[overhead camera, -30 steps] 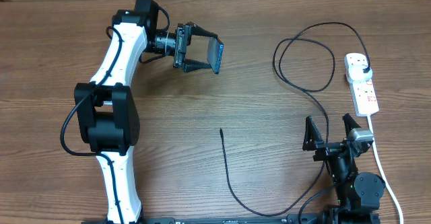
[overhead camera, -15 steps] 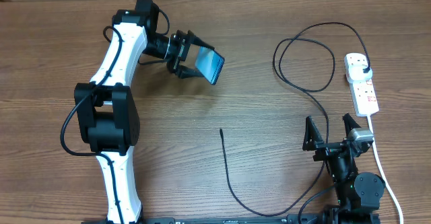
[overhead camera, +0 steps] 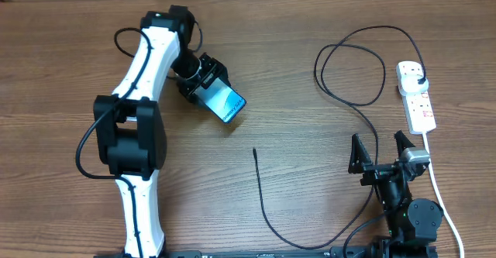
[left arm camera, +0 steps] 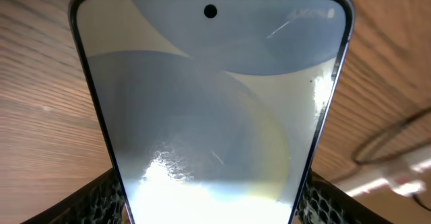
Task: Plug charger to phone and switch on socket
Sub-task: 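Lower and rotate the phone toward the table center with the left gripper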
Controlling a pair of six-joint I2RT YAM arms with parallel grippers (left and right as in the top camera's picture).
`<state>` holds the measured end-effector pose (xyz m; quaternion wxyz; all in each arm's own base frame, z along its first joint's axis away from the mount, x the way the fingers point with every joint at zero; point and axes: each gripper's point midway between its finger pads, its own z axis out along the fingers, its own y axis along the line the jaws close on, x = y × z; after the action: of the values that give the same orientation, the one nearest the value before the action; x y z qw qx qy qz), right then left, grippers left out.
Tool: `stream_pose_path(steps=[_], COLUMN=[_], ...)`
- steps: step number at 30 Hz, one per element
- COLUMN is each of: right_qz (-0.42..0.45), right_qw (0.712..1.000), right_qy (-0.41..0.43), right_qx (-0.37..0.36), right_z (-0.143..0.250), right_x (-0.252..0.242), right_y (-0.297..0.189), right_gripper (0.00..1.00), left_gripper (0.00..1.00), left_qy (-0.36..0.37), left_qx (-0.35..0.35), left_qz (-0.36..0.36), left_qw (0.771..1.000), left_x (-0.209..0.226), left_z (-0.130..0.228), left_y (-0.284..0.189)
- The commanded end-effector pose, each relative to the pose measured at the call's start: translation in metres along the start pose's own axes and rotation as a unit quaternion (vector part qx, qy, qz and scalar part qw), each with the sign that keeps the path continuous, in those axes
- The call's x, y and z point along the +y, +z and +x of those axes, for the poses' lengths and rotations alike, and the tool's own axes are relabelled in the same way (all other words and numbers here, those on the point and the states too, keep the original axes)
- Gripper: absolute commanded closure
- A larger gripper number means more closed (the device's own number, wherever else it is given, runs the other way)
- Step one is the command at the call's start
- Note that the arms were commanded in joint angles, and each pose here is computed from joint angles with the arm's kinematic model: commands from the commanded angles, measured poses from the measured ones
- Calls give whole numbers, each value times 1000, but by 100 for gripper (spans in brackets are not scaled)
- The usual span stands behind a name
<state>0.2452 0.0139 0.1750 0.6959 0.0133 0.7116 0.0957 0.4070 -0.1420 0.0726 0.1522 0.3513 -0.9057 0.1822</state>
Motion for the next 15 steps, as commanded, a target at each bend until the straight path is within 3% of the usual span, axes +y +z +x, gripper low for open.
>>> stream_pose_path(steps=[1,11,15], right_qz=[0,0,0], right_qw=[1000,1000,1000], right_qy=[-1,-1,-1], right_qx=[-2,-2,-4], right_z=[2,2,1], right_x=[0,0,0], right_y=[0,0,0], right_gripper=[0,0,0], left_gripper=[96,96,96], left_qy=[5,1,2], left_qx=[-69,-78,-49], left_qz=[-24,-38,-21], left_qw=[997,996,999], left_x=[-2,-5,-11], left_z=[1,9,20], left_y=[-21,-14,-13])
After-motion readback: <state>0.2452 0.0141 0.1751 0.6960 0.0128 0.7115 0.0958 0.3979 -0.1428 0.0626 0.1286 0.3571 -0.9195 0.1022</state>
